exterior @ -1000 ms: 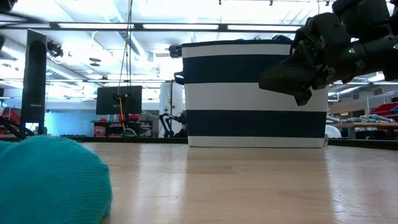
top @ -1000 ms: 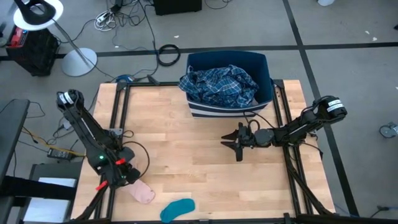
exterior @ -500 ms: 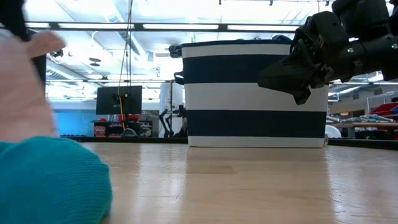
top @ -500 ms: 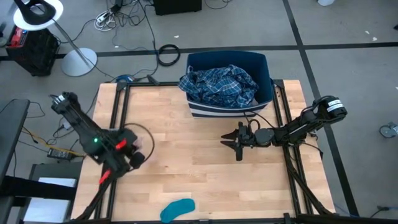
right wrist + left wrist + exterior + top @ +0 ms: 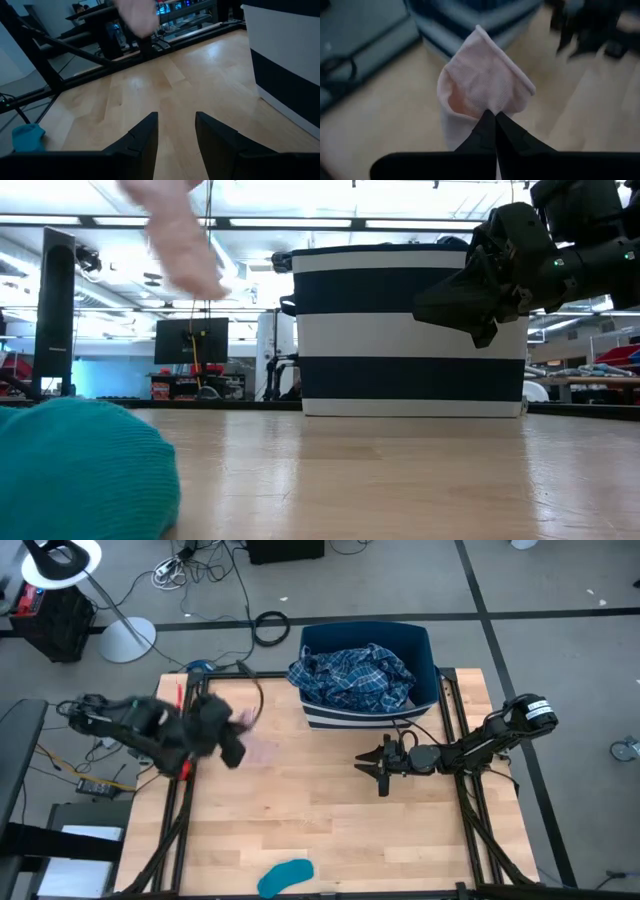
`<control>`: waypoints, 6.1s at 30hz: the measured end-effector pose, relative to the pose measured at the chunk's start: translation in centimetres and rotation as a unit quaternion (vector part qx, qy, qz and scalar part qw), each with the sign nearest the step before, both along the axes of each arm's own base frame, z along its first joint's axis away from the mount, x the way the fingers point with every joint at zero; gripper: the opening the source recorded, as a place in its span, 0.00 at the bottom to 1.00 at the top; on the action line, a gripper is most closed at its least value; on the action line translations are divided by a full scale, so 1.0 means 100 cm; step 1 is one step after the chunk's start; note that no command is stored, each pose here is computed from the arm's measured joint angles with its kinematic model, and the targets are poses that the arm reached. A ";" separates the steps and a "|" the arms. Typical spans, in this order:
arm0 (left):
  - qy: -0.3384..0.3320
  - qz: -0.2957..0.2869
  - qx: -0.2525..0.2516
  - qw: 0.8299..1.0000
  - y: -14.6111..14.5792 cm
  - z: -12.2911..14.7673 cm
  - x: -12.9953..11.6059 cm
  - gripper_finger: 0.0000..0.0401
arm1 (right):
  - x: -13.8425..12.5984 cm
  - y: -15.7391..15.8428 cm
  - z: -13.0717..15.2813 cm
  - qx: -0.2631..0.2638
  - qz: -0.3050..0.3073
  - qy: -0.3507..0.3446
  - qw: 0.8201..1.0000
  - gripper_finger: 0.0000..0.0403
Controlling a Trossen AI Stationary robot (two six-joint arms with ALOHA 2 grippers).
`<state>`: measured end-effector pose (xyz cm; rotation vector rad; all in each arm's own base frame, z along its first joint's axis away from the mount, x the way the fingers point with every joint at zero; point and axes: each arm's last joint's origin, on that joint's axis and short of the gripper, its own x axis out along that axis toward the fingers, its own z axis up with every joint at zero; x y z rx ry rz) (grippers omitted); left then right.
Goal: Sort clothes
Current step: Put the light pink sock into the blue bin, then put the blue sock into the blue bin
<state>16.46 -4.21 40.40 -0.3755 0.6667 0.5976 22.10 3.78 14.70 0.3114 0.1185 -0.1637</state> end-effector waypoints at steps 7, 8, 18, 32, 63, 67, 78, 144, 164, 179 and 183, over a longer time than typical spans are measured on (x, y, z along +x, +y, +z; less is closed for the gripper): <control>-0.069 -0.003 0.067 0.995 0.035 0.049 0.019 0.00 | 0.000 0.000 0.000 0.000 0.000 0.000 1.000 0.33; -0.077 -0.008 0.074 0.994 0.040 0.056 0.024 0.00 | 0.000 0.000 0.000 0.000 0.000 0.000 1.000 0.33; -0.124 -0.065 0.138 0.981 0.093 0.112 0.090 0.00 | 0.000 0.000 0.000 -0.008 0.001 0.000 1.000 0.33; -0.103 -0.095 0.105 0.985 0.181 0.060 0.194 0.00 | 0.000 0.000 0.001 -0.009 0.001 -0.002 1.000 0.33; 0.068 -0.116 -0.044 0.990 0.245 -0.160 0.317 0.06 | 0.000 0.000 0.001 -0.021 0.002 0.001 1.000 0.33; 0.061 -0.125 -0.037 0.990 0.244 -0.147 0.317 0.16 | 0.000 0.000 0.001 -0.021 0.002 0.001 1.000 0.33; 0.074 -0.128 -0.040 0.988 0.237 -0.103 0.289 0.30 | 0.000 0.000 0.000 -0.019 0.010 0.001 1.000 0.33; 0.098 -0.196 0.032 0.975 -0.118 -0.155 0.081 0.30 | 0.000 0.001 -0.003 0.023 0.021 0.012 0.999 0.33; 0.073 -0.258 -0.104 0.958 -0.126 -0.190 0.076 0.30 | 0.000 -0.002 -0.003 0.016 0.004 0.013 1.000 0.33; 0.050 -0.198 -0.176 0.963 -0.150 -0.197 0.068 0.30 | 0.000 -0.003 -0.003 0.004 0.006 0.017 1.000 0.33; 0.051 -0.184 -0.181 0.965 -0.163 -0.200 0.076 0.30 | 0.000 -0.002 -0.006 -0.001 0.013 0.030 0.999 0.33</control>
